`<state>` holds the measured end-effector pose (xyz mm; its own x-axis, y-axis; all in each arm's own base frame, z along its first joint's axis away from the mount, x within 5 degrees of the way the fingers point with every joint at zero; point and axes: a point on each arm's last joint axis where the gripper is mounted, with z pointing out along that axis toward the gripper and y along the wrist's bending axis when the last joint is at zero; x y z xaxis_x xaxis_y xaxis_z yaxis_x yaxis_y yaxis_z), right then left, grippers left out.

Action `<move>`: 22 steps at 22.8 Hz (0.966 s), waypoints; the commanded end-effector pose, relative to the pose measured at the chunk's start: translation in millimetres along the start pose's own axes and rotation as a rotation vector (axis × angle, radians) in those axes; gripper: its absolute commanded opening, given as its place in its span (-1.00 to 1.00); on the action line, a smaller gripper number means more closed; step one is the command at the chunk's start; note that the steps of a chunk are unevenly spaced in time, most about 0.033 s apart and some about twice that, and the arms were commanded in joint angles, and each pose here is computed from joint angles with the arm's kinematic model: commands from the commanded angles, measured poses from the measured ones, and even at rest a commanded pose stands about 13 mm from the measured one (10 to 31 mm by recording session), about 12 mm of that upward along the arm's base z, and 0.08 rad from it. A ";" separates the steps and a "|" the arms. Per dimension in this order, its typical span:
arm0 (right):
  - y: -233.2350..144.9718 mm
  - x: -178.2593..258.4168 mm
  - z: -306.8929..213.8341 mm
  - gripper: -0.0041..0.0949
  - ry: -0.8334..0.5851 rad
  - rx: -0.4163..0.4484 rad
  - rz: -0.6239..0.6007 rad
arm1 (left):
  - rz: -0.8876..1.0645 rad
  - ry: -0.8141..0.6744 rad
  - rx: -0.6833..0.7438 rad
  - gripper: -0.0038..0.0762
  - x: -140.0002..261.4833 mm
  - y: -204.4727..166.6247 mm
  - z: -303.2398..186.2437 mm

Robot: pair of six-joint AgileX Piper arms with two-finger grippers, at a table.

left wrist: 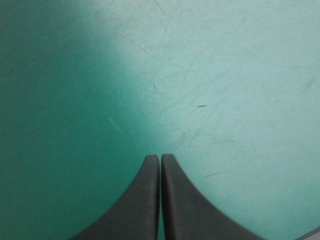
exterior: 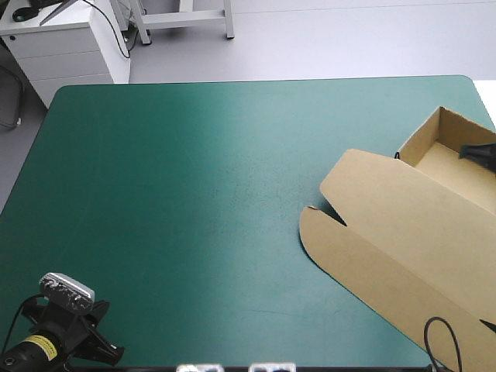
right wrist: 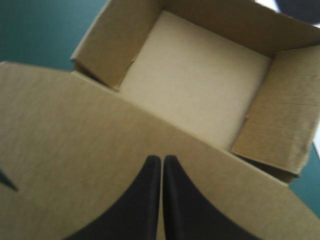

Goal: Fold the box

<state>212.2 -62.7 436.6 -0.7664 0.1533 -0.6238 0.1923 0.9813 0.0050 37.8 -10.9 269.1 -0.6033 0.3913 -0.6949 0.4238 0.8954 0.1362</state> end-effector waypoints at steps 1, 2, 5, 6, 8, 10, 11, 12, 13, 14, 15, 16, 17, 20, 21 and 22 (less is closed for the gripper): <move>27.0 26.3 -30.6 -0.92 -0.072 -0.072 -0.110 | -0.009 -0.070 -0.001 -0.92 -10.1 0.9 -3.9; 32.8 36.6 -35.8 -0.92 -0.078 -0.094 -0.136 | -0.009 -0.070 -0.001 -0.92 -10.1 0.9 -3.9; 40.8 78.4 -51.1 -0.92 -0.104 -0.139 -0.190 | -0.009 -0.070 -0.001 -0.92 -10.1 0.9 -3.9; 40.0 88.5 -54.9 -0.92 -0.114 -0.140 -0.192 | -0.009 -0.071 -0.001 -0.92 -10.2 1.0 -3.9; 37.5 119.4 -55.2 -0.92 -0.114 -0.140 -0.194 | -0.009 -0.071 -0.001 -0.92 -10.2 1.0 -3.9; 35.5 149.8 -46.0 -0.92 -0.098 -0.140 -0.192 | -0.010 -0.073 -0.001 -0.92 -10.4 0.9 -3.9; 34.3 169.9 -37.6 -0.92 -0.087 -0.140 -0.191 | -0.013 -0.088 0.003 -0.92 -12.0 0.6 -4.5; 33.9 177.4 -33.8 -0.92 -0.086 -0.140 -0.191 | -0.018 -0.096 0.009 -0.92 -12.8 0.2 -4.9; 33.2 195.5 -24.3 -0.92 -0.080 -0.143 -0.188 | -0.031 -0.129 0.025 -0.92 -16.4 -1.1 -6.5; 33.1 202.8 -21.4 -0.92 -0.086 -0.147 -0.186 | -0.039 -0.152 0.034 -0.92 -18.4 -1.8 -6.8; 33.5 215.0 -14.3 -0.92 -0.091 -0.157 -0.181 | -0.057 -0.193 0.054 -0.92 -21.9 -3.4 -7.0; 34.0 221.3 -9.7 -0.92 -0.091 -0.165 -0.176 | -0.061 -0.207 0.057 -0.92 -23.1 -3.6 -6.9; 34.7 227.9 -7.2 -0.92 -0.106 -0.178 -0.170 | -0.063 -0.212 0.058 -0.92 -23.2 -3.7 -6.3; 36.0 245.9 2.5 -0.92 -0.128 -0.204 -0.156 | -0.058 -0.201 0.053 -0.92 -22.3 -3.3 -6.1; 35.8 246.5 0.7 -0.92 -0.148 -0.203 -0.156 | -0.063 -0.200 0.053 -0.92 -22.2 -3.4 -6.1; 35.9 247.7 -2.1 -0.92 -0.172 -0.207 -0.155 | -0.065 -0.200 0.053 -0.92 -22.2 -3.4 -6.1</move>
<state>27.2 9.6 273.7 -0.7405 -0.0045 -0.6721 -0.0501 0.9976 0.0485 42.1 -19.2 276.9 -0.5364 0.3192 -0.7813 0.4347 0.8980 0.0684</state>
